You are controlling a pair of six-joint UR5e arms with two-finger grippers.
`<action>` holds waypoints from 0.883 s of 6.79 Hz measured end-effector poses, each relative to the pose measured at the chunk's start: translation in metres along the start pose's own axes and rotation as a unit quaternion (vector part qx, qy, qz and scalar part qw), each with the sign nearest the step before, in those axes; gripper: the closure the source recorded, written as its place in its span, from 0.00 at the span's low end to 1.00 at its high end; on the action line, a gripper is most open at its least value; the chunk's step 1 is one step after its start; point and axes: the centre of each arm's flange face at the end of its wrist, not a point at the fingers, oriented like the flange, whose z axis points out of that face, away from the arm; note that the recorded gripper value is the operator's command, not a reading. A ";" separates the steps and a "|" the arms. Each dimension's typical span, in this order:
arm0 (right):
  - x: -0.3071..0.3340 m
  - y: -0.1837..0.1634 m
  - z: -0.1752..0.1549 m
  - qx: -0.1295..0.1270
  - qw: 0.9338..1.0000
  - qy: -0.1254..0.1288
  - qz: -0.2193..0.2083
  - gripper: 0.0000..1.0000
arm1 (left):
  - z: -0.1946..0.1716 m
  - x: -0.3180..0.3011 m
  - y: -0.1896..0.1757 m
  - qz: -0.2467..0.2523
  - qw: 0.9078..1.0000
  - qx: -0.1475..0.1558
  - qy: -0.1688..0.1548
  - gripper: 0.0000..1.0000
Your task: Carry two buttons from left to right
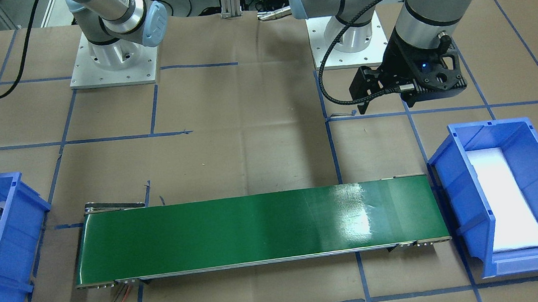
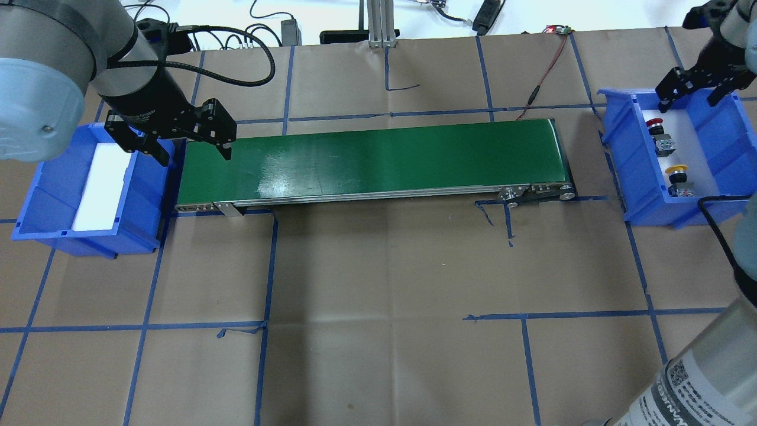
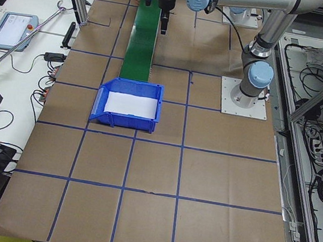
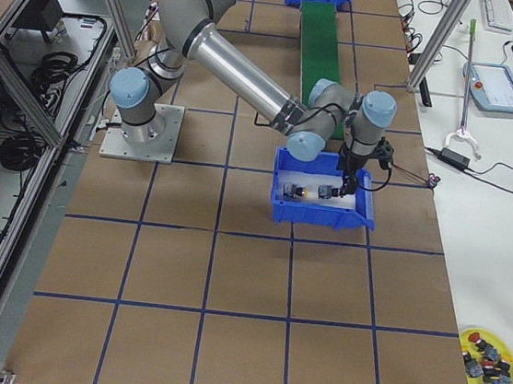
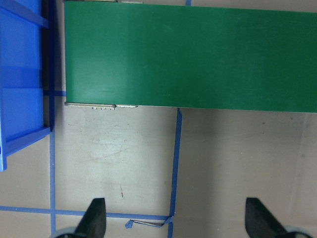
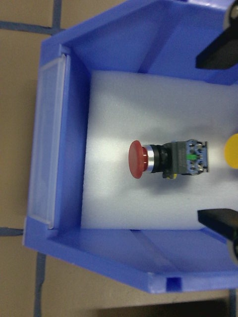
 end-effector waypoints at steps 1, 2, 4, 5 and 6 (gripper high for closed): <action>-0.016 0.008 -0.039 0.014 1.000 0.004 0.015 0.00 | 0.000 0.000 0.000 0.000 1.000 0.000 0.000 0.00; -0.046 0.013 -0.073 0.026 0.999 0.006 0.030 0.00 | 0.000 0.000 0.000 0.000 1.000 0.000 0.000 0.00; -0.142 0.040 -0.144 0.029 0.996 -0.003 0.079 0.00 | 0.000 0.000 0.000 0.000 1.000 0.000 0.000 0.00; -0.200 0.060 -0.172 0.030 0.995 -0.007 0.097 0.00 | 0.000 0.000 -0.001 0.000 1.000 0.000 0.000 0.00; -0.259 0.083 -0.188 0.032 0.994 -0.010 0.106 0.00 | 0.000 0.000 -0.001 0.000 1.000 0.000 0.000 0.00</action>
